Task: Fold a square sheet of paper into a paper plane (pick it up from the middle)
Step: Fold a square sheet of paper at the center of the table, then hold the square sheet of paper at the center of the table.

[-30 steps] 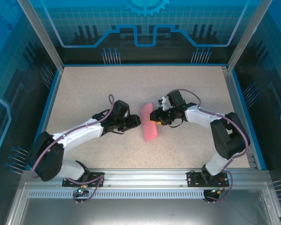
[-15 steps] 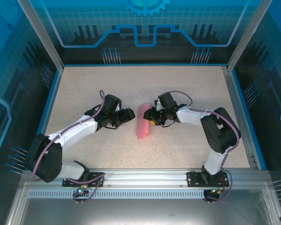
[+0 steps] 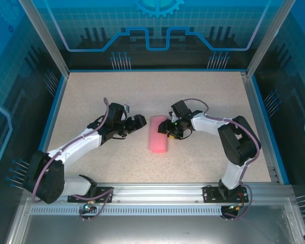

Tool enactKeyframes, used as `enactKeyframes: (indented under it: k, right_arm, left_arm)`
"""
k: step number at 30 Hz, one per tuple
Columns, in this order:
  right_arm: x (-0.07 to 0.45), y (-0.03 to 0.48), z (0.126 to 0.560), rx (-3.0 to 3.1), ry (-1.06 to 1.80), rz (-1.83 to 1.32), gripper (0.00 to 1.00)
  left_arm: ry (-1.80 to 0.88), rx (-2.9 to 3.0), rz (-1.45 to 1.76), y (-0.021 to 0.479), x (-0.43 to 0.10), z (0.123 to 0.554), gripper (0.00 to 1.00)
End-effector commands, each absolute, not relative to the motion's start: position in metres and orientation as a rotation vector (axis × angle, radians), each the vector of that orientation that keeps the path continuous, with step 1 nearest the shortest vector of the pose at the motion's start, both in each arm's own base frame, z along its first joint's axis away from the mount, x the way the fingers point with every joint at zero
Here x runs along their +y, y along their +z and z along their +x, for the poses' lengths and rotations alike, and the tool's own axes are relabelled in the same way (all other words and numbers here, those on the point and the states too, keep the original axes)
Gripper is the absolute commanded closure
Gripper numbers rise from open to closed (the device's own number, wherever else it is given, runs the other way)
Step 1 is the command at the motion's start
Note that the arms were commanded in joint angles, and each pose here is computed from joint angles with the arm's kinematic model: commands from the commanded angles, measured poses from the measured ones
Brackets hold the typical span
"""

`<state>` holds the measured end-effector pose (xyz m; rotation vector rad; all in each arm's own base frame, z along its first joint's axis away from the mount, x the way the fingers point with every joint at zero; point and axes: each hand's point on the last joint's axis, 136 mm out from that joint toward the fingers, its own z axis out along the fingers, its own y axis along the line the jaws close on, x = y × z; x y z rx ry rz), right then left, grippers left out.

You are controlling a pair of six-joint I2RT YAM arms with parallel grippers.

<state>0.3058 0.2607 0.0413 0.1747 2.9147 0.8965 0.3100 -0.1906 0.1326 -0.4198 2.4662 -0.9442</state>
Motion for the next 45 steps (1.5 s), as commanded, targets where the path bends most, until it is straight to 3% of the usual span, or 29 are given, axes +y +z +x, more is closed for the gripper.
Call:
enactKeyframes:
  k: [1,21,45]
  right_arm:
    - [0.248,0.04,0.304,2.979,0.774,0.095,0.4]
    - [0.239,0.018,0.305,3.081,0.623,0.13,0.37]
    - [0.233,-0.002,0.297,3.166,0.443,0.148,0.22]
  left_arm:
    - [-1.006,2.341,-0.399,0.153,-0.186,0.313,0.02]
    - [-0.907,2.305,-0.356,0.166,-0.168,0.31,0.01]
    - [-0.978,2.333,-0.325,0.159,-0.181,0.309,0.02]
